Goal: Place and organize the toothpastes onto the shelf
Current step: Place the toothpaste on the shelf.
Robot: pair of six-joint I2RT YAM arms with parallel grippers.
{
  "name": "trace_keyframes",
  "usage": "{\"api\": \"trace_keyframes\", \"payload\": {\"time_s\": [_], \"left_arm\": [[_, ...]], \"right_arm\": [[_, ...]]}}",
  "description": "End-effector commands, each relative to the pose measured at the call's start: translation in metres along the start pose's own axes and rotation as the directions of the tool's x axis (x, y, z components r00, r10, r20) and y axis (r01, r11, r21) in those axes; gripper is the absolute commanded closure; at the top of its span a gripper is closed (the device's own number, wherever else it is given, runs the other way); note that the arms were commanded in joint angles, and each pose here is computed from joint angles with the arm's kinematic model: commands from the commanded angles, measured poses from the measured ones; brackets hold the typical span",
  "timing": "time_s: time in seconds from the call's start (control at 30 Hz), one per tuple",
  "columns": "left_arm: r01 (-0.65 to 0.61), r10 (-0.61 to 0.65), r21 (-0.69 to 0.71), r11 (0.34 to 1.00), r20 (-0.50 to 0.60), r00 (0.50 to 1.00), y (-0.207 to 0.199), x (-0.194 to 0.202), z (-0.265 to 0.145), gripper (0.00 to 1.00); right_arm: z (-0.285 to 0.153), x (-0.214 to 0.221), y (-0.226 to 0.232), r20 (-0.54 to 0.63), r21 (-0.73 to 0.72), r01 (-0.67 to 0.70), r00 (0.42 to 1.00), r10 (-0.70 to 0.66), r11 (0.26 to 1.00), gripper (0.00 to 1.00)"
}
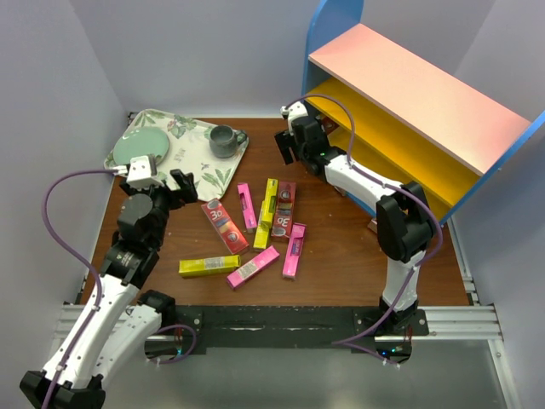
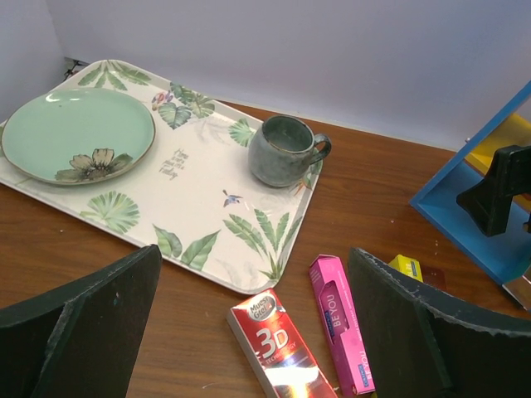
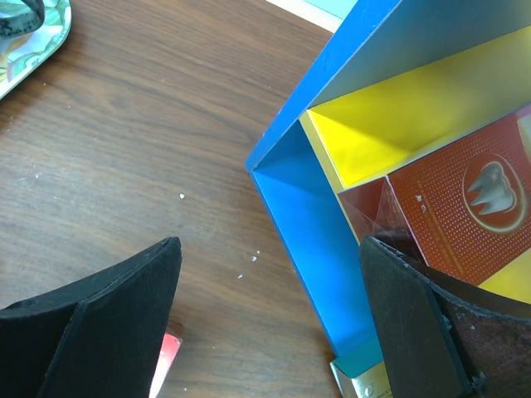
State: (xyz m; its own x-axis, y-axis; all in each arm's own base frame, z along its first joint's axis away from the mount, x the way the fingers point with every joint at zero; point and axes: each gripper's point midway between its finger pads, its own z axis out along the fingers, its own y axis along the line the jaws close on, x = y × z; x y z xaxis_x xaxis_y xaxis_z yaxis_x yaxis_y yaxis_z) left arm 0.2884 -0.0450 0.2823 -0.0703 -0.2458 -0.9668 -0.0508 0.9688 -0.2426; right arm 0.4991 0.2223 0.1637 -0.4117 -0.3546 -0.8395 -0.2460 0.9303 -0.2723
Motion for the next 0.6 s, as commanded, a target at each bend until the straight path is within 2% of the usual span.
{"api": "trace_keyframes", "payload": {"time_s": [0.0,0.17,0.57], "left_arm": [[0.017,-0.017,0.013,1.0,0.014,1.0,-0.0022,-0.0034,0.0027,0.0],[0.019,-0.019,0.011,1.0,0.01,1.0,-0.0018,-0.0023,0.0038,0.0],[0.02,-0.02,0.014,1.0,0.008,1.0,-0.0019,-0.0019,0.0045,0.0]], "right_arm": [[-0.0013,-0.0251,-0.0127,0.061,0.043,-0.008,0.998,0.005,0.999,0.07],[0.0,-0.024,-0.0188,0.059,0.08,-0.015,0.998,0.01,0.997,0.07],[-0.0051,-0.0272,-0.0147,0.071,0.043,-0.024,0.997,0.021,0.999,0.07]]}}
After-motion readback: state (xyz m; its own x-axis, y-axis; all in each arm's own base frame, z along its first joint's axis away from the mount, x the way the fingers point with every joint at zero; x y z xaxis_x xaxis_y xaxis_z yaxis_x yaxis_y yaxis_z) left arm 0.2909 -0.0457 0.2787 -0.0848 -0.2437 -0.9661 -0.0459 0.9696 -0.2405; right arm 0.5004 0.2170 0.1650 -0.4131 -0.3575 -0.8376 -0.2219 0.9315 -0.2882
